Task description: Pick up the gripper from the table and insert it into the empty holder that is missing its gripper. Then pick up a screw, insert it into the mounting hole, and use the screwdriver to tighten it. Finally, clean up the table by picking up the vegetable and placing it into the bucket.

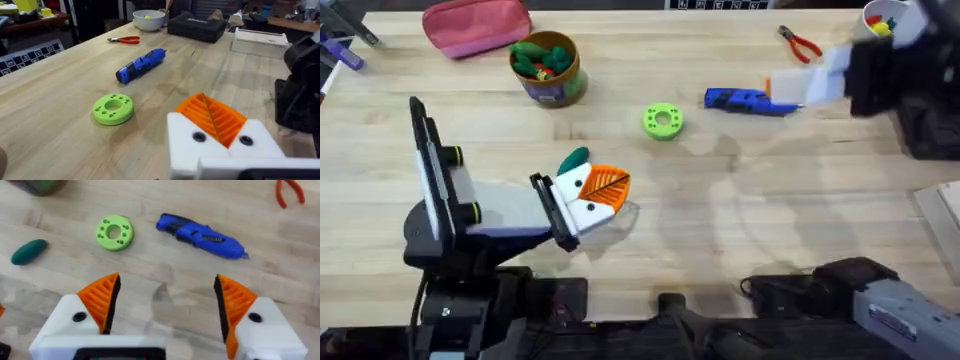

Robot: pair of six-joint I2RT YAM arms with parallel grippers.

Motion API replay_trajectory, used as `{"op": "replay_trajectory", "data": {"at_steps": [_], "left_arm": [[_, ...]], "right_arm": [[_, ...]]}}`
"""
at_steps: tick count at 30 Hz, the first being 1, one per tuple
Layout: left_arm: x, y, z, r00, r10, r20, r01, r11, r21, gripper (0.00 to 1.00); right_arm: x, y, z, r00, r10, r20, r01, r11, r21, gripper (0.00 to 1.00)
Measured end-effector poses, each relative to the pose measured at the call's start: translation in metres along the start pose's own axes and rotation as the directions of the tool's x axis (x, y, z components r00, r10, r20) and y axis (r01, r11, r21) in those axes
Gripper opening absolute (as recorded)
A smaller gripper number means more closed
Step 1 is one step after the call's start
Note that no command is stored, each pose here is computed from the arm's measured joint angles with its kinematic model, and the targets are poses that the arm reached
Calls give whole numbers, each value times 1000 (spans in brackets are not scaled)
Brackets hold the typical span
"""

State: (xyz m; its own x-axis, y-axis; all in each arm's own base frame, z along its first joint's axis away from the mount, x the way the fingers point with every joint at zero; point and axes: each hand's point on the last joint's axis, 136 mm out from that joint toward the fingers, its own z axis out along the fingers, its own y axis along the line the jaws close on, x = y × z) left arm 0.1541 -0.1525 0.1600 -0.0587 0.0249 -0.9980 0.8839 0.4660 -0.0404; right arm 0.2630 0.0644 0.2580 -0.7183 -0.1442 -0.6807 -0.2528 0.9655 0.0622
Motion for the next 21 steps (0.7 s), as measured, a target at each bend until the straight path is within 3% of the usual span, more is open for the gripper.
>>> {"op": "replay_trajectory", "data": {"at_steps": [6,7,11,12,13,21], "left_arm": [[0,0,0,1000,3,0,-3,1000,0,29],[0,0,0,1000,6,0,-6,1000,-1,141],[0,0,0,1000,5,0,-5,1000,-1,784],[0,0,0,1000,3,0,-3,1000,-1,917],[0,0,0,1000,2,0,-2,1000,-1,969],[-1,0,0,1000,6,3,-6,1000,-3,985]], "right_arm": [[25,-13,2,998,59,-24,-58,998,36,993],[26,-13,2,998,63,-25,-62,997,37,994],[30,-13,2,997,67,-42,-65,997,37,994],[31,-13,2,997,68,-47,-66,997,37,994],[33,-13,2,996,68,-54,-66,997,37,994],[35,-14,5,995,71,-70,-68,997,45,994]]}}
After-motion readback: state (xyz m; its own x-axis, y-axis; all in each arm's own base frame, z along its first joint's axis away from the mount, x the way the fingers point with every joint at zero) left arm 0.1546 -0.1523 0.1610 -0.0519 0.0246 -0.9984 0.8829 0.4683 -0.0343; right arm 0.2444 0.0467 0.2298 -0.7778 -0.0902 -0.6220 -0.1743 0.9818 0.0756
